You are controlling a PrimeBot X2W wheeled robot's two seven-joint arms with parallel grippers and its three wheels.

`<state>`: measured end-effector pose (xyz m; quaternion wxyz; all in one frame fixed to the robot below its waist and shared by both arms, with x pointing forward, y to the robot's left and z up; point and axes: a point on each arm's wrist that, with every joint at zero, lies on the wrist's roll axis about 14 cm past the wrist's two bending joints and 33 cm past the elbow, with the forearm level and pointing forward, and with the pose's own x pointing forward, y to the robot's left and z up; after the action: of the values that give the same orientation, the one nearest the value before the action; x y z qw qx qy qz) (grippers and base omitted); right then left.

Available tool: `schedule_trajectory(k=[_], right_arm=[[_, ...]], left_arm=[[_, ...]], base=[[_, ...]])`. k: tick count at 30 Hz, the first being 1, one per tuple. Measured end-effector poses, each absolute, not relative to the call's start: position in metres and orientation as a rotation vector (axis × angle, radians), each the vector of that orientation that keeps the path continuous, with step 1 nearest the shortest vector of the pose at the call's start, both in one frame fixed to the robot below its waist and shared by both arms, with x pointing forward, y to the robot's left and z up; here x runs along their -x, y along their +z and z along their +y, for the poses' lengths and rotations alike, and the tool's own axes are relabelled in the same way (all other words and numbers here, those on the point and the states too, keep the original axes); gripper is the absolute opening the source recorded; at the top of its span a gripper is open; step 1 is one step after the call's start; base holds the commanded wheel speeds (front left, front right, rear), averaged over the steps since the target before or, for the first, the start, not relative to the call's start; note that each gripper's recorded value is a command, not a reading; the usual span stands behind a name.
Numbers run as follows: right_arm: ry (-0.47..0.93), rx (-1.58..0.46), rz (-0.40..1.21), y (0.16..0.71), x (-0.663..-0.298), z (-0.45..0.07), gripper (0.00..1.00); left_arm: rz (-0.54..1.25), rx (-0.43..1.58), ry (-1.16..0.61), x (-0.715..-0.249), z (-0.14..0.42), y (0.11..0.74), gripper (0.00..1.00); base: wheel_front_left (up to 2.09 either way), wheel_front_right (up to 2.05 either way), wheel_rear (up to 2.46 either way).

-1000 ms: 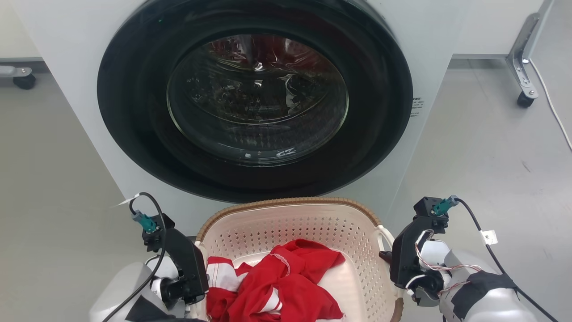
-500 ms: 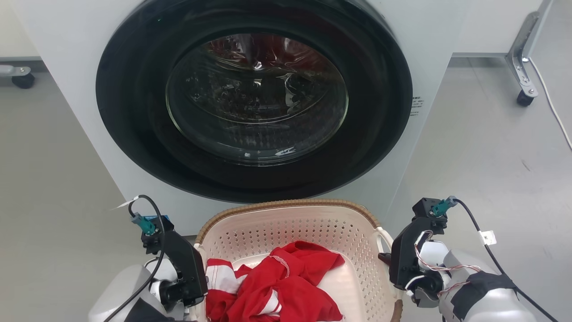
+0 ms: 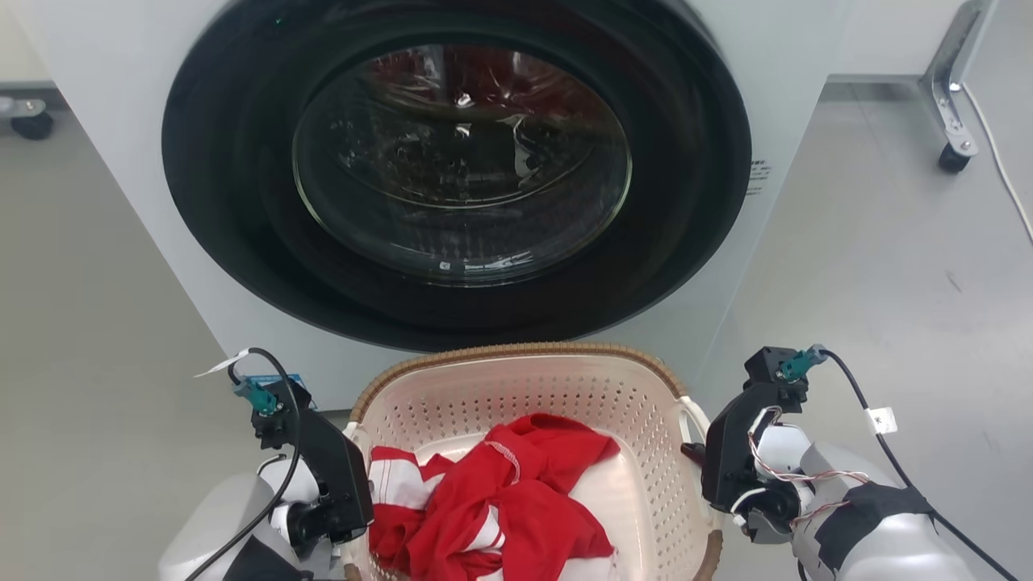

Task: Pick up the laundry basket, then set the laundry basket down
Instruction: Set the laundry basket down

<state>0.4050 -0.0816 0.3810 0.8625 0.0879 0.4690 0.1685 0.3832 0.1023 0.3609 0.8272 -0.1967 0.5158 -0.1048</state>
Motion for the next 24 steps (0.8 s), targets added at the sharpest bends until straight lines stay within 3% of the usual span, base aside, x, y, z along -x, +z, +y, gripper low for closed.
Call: schedule_trajectory(k=[24], right_arm=[[0.348,-0.21,1.055,0.306,-0.427,-0.082,0.0]], left_arm=[[1.108,0.409,-0.173,-0.403,0.102,0.285,0.0]], base=[[0.0,0.0,0.0]])
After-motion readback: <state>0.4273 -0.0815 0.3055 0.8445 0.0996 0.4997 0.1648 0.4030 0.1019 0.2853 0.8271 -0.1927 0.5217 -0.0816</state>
